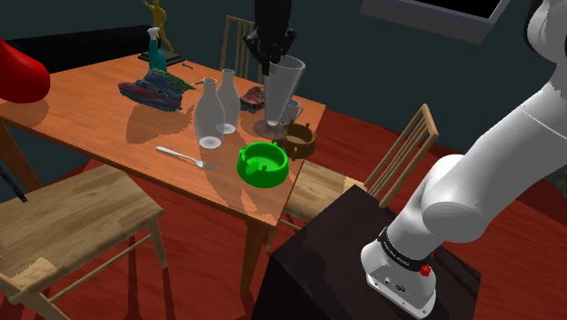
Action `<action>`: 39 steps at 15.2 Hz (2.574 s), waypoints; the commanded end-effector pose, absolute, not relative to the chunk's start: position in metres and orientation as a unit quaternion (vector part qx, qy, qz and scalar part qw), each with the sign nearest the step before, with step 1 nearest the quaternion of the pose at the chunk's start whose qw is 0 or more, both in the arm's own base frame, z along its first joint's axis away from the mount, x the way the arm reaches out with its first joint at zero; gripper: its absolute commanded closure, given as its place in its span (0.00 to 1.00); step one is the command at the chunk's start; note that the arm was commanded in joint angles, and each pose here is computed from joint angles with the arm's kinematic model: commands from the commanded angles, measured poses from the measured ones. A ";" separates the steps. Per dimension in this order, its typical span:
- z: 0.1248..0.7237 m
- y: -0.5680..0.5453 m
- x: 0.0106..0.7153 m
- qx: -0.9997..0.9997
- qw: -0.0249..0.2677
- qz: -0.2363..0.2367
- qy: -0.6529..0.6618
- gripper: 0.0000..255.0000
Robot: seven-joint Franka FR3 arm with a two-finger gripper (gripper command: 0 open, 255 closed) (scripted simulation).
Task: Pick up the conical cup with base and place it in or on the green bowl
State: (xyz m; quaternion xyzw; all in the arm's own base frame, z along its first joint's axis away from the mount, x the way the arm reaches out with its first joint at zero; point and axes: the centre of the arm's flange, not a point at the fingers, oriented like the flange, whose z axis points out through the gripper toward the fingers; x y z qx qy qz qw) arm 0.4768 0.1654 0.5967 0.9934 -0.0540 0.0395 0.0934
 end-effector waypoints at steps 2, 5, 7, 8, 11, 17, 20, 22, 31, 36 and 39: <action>0.582 0.165 0.477 0.993 0.093 0.040 -0.054 1.00; 0.566 0.165 0.477 0.993 0.093 0.040 -0.054 1.00; 0.555 0.165 0.477 0.993 0.093 0.040 -0.054 1.00; 0.550 0.165 0.477 0.993 0.093 0.040 -0.054 1.00; 0.534 0.165 0.477 0.993 0.093 0.040 -0.054 1.00; 0.519 0.165 0.477 0.993 0.093 0.040 -0.054 1.00; 0.519 0.165 0.477 0.993 0.093 0.040 -0.054 1.00; 0.519 0.165 0.477 0.993 0.093 0.040 -0.054 1.00; 0.558 0.172 0.474 0.993 0.093 0.040 -0.054 0.00; 0.568 0.174 0.474 0.993 0.093 0.040 -0.054 0.00; 0.568 0.174 0.474 0.993 0.093 0.040 -0.054 0.00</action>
